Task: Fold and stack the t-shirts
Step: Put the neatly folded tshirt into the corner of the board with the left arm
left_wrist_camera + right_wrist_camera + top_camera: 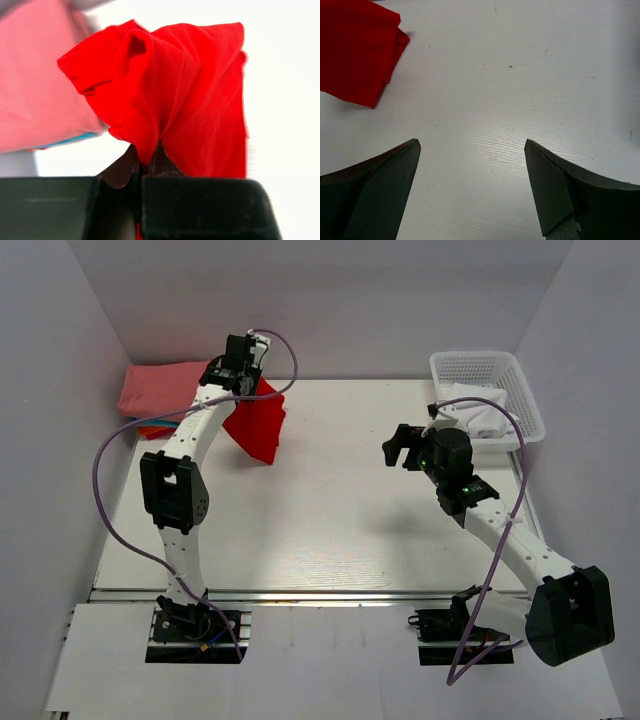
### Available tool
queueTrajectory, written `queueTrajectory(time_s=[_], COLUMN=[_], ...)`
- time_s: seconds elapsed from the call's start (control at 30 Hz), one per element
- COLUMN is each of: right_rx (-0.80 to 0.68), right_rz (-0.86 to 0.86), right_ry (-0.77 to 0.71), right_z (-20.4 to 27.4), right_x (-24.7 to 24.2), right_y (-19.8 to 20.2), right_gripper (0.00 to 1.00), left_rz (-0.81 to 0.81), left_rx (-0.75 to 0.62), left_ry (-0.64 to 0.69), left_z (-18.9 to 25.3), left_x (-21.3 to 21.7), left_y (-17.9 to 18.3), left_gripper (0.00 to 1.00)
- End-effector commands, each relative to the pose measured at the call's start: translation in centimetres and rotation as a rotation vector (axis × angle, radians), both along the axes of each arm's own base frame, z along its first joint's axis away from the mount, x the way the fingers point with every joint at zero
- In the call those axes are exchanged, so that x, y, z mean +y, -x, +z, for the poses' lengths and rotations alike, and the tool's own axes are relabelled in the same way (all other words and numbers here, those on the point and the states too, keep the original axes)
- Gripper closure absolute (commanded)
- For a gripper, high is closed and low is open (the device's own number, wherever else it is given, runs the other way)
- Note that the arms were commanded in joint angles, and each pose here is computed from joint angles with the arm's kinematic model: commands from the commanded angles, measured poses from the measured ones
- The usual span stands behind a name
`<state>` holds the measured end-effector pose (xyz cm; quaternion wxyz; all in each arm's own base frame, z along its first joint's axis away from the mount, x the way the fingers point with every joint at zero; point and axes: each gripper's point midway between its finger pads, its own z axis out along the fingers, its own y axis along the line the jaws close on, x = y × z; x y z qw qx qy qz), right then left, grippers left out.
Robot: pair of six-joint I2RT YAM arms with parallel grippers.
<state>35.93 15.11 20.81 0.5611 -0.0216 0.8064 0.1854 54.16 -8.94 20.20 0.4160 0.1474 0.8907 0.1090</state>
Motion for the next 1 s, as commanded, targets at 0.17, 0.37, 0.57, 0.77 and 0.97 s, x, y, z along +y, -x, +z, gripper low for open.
queueTrajectory(time_s=[0.17,0.37,0.57,0.77,0.97], right_rx=[-0.002,0.002,0.006,0.038,0.070], right_rz=[0.009,0.029,0.032,0.045,0.080], right_ry=[0.011,0.014,0.024,0.021,0.006], right_z=[0.8,1.4,1.9,1.1,0.6], right_x=[0.4,0.8,0.9,1.7,3.0], right_y=[-0.8,-1.0,-1.5,-2.5,-3.6], right_gripper=[0.10,0.10,0.10,0.10,0.10], left_rz=[0.025,0.064,0.147,0.186,0.251], left_rx=[-0.227,-0.280,-0.351,-0.410,-0.418], left_ry=[-0.103,-0.147,-0.193,-0.167,-0.166], left_z=[11.4,13.3,14.3,15.0,13.8], left_x=[4.1,7.3,11.1,14.3,18.3], left_y=[-1.6,-2.8,-4.8,-6.1,-7.1], left_gripper=[1.00,1.00,1.00,1.00,1.00])
